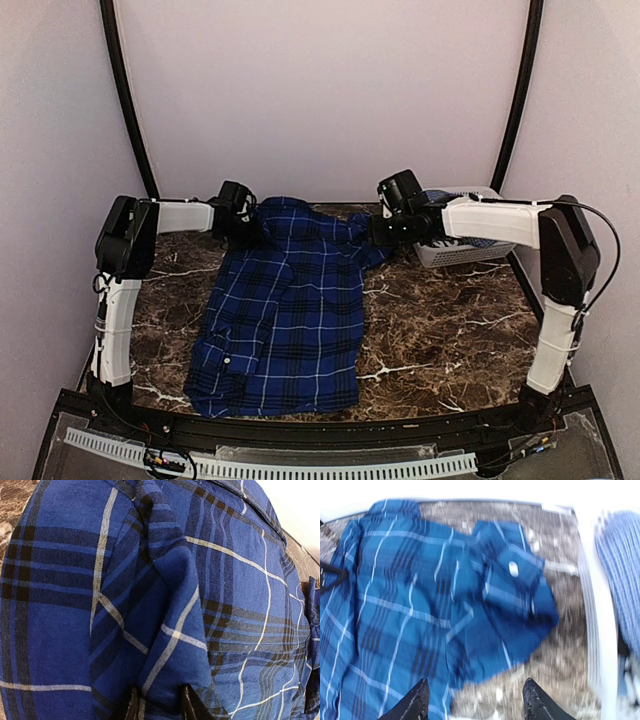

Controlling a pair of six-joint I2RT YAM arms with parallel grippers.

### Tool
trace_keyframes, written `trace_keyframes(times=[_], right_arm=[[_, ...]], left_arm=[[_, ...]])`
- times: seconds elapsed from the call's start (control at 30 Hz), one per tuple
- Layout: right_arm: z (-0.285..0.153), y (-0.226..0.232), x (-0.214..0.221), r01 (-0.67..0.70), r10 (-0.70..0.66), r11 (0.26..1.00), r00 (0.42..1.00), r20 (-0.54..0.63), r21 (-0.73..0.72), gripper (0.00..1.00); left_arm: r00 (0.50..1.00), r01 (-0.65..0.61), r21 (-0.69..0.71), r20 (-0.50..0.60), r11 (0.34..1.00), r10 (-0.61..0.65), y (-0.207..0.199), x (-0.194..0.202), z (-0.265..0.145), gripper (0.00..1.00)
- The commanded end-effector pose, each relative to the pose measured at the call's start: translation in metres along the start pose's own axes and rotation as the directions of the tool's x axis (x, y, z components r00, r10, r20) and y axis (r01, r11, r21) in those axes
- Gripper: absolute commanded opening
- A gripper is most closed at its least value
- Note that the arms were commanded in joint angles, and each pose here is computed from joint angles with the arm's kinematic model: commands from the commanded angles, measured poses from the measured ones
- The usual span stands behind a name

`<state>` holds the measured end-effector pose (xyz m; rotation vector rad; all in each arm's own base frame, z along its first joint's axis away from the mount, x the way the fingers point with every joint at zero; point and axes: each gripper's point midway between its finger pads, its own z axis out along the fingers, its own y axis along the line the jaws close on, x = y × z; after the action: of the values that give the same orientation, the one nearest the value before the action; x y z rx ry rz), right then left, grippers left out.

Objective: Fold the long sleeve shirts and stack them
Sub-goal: Move the 1/3-folded shirt to the center of the board, then pick up the sleeve from the 1/3-folded shirt.

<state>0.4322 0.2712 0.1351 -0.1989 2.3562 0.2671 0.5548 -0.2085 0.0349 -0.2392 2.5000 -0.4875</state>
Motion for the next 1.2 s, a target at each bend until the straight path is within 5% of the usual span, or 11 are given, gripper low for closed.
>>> trace_keyframes(times=[0.0, 0.37, 0.67, 0.83, 0.97, 1.17], right_arm=[[0.031, 0.0, -0.024, 0.091, -0.093, 0.993, 0.995, 0.027, 0.077, 0.62], [0.111, 0.009, -0.07, 0.115, -0.128, 0.983, 0.988, 0.086, 0.143, 0.7], [0.137, -0.025, -0.045, 0.08, -0.09, 0.973, 0.995, 0.037, 0.215, 0.66], [0.141, -0.025, -0.036, 0.083, -0.09, 0.98, 0.995, 0.034, 0.178, 0.54], [0.141, -0.018, -0.041, 0.096, -0.104, 0.984, 0.994, 0.045, 0.148, 0.3], [0.114, -0.013, -0.069, 0.116, -0.131, 0.984, 0.985, 0.115, 0.133, 0.08]], left_arm=[[0.995, 0.007, -0.038, -0.096, 0.999, -0.011, 0.012, 0.021, 0.003, 0.29], [0.998, -0.038, 0.086, -0.047, 0.996, 0.043, -0.032, -0.012, -0.047, 0.33], [0.996, -0.074, 0.127, -0.045, 0.989, 0.08, -0.05, -0.003, -0.09, 0.33], [0.995, -0.09, 0.161, -0.021, 0.983, 0.095, -0.063, 0.003, -0.117, 0.33], [0.995, -0.096, 0.173, -0.019, 0.98, 0.101, -0.066, 0.014, -0.132, 0.33], [0.994, -0.098, 0.192, -0.033, 0.977, 0.106, -0.066, 0.035, -0.155, 0.33]])
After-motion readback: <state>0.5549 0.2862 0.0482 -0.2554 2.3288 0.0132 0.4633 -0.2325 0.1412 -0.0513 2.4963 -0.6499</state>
